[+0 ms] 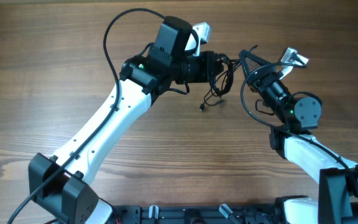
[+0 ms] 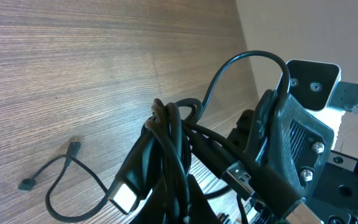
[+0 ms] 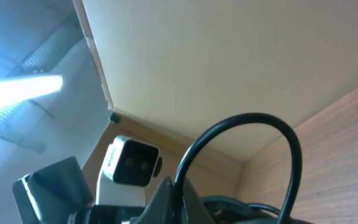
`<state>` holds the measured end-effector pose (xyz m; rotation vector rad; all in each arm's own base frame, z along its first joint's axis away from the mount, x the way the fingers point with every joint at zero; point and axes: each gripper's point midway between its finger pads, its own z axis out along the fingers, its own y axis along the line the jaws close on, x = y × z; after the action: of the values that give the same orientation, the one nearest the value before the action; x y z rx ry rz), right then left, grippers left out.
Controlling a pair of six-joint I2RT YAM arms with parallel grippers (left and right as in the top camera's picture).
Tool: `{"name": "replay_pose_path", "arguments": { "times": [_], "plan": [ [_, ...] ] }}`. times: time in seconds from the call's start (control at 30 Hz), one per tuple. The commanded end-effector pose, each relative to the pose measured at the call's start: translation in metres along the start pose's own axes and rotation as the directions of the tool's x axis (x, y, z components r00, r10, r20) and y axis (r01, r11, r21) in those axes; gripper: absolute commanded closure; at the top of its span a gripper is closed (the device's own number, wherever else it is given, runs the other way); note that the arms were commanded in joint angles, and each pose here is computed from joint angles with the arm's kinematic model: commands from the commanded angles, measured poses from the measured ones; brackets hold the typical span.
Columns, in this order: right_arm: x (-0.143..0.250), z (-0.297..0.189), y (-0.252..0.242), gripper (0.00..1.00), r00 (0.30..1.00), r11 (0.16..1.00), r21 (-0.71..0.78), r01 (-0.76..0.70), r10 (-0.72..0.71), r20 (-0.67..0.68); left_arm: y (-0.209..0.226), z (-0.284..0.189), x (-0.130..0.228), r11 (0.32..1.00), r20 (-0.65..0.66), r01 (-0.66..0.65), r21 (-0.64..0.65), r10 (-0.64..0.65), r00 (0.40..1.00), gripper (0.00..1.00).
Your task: Untangle cables
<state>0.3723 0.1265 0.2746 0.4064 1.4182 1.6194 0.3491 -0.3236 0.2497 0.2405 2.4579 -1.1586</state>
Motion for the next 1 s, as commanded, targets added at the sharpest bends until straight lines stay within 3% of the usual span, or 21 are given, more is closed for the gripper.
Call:
{"name": "replay_pose_path", "arguments": {
  "times": [0.0, 0.07, 0.13, 0.3, 0.37, 0.53, 0.6, 0.7, 0.8, 0.9, 0.97],
  "plan": [
    [-0.015, 0.001, 0.0, 0.96, 0.996, 1.0, -0.004, -0.03, 0.031, 0.082, 0.002, 0.004, 0.001, 1.0, 0.001, 0.011, -0.022, -0.011, 1.0, 0.96],
    [-0.018, 0.001, 0.0, 0.96, 0.994, 0.998, -0.005, -0.059, 0.059, 0.096, 0.005, 0.004, 0.003, 0.999, -0.002, 0.017, -0.04, -0.017, 1.0, 0.96],
    [-0.002, 0.002, -0.008, 0.96, 0.997, 0.996, 0.029, -0.08, 0.08, 0.014, 0.003, 0.004, 0.0, 0.999, 0.01, 0.018, -0.03, -0.018, 1.0, 0.96],
    [0.055, 0.004, -0.055, 0.96, 0.98, 0.971, 0.223, -0.085, 0.121, -0.155, -0.008, 0.004, -0.015, 0.976, 0.063, 0.216, 0.025, -0.217, 0.974, 0.96],
    [0.067, 0.006, -0.053, 0.96, 0.978, 0.977, 0.211, -0.035, 0.077, -0.196, -0.004, 0.004, -0.018, 0.959, 0.085, 0.284, 0.011, -0.284, 0.955, 0.96],
    [0.067, 0.01, -0.04, 0.94, 0.979, 0.988, 0.153, 0.007, 0.024, -0.201, 0.008, 0.003, -0.019, 0.952, 0.119, 0.304, -0.041, -0.298, 0.947, 0.96],
    [0.081, 0.007, -0.037, 0.91, 0.957, 0.991, 0.119, 0.057, -0.02, -0.289, 0.014, 0.001, -0.027, 0.924, 0.178, 0.379, -0.052, -0.365, 0.914, 0.96],
    [0.093, 0.004, -0.034, 0.76, 0.926, 0.988, 0.065, 0.14, -0.108, -0.362, 0.026, -0.002, -0.037, 0.874, 0.264, 0.481, -0.067, -0.45, 0.853, 0.96],
    [0.106, -0.003, -0.045, 0.54, 0.879, 0.971, 0.048, 0.233, -0.189, -0.438, 0.03, -0.005, -0.045, 0.817, 0.315, 0.576, -0.035, -0.538, 0.782, 0.96],
    [0.112, -0.01, -0.063, 0.41, 0.857, 0.958, 0.089, 0.273, -0.2, -0.476, 0.027, -0.005, -0.048, 0.819, 0.319, 0.573, -0.021, -0.537, 0.781, 0.96],
    [0.111, -0.01, -0.064, 0.24, 0.846, 0.948, 0.074, 0.31, -0.239, -0.478, 0.028, -0.005, -0.047, 0.819, 0.319, 0.574, -0.024, -0.538, 0.78, 0.96]
  ]
}}
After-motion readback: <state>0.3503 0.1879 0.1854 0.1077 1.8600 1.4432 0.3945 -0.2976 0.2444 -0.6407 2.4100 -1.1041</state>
